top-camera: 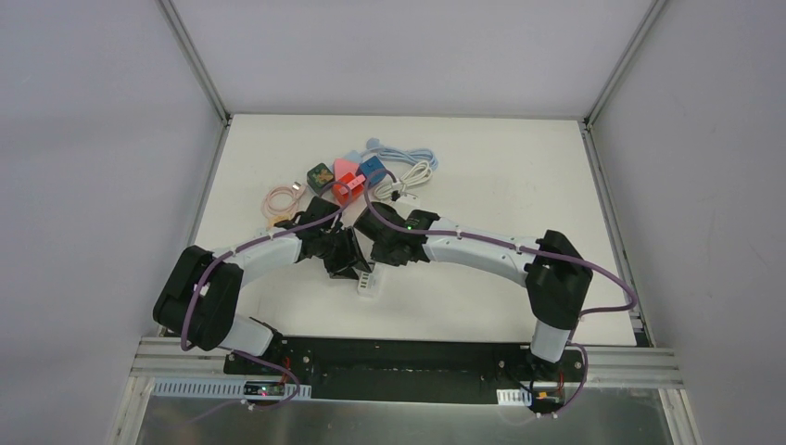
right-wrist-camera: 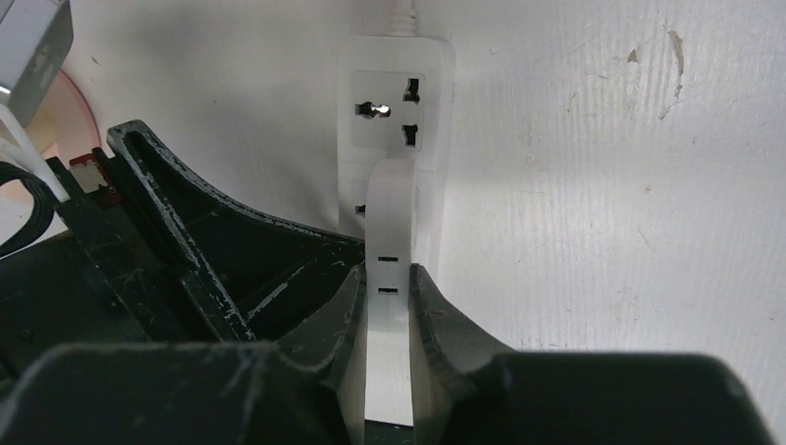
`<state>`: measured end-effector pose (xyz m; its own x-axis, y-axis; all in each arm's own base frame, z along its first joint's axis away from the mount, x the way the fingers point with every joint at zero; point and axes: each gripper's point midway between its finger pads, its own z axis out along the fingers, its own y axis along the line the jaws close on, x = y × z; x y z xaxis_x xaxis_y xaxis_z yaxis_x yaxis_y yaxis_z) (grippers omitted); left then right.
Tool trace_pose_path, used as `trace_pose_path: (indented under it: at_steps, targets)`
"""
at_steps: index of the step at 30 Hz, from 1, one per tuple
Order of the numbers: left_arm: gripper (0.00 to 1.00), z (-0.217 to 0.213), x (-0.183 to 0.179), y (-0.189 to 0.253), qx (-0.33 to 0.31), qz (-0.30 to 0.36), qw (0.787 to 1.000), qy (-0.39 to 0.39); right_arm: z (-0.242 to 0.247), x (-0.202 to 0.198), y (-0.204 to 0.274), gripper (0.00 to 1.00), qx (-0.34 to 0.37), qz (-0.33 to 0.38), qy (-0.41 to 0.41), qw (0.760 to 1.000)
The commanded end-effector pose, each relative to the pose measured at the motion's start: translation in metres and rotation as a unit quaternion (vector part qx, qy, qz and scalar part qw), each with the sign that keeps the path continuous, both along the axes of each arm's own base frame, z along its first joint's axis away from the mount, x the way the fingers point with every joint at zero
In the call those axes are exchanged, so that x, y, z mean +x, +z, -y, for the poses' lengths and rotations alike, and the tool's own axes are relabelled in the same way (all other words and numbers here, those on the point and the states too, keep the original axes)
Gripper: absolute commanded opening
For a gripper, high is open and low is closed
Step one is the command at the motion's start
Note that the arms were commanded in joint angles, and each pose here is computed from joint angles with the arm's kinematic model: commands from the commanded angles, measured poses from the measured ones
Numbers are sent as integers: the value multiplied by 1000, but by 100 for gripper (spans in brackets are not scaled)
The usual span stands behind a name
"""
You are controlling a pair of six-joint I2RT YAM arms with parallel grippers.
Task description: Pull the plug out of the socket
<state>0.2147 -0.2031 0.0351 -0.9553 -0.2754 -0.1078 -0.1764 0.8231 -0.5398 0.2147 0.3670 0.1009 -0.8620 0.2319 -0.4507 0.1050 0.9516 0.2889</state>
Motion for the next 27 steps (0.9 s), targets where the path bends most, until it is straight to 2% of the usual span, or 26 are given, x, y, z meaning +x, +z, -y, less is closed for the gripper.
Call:
trace_pose_path:
  at_steps: [1,7,14,24,25,27]
  targets:
    - [42,-24,-14,-22,68,-40,997,13,2,4,26,0,25,26,9,999]
    - [42,-29,-16,-26,85,-51,995,18,0,14,76,0,74,72,15,994]
    - [43,-26,-12,-20,79,-43,996,15,32,15,96,0,61,101,-16,993]
    - [72,-14,18,33,59,50,997,-32,136,13,84,0,61,98,-44,992]
    - [81,-14,20,37,60,58,996,-35,144,14,82,0,65,99,-37,992]
    - [89,-15,24,46,61,73,995,-40,158,17,79,0,82,91,-30,992]
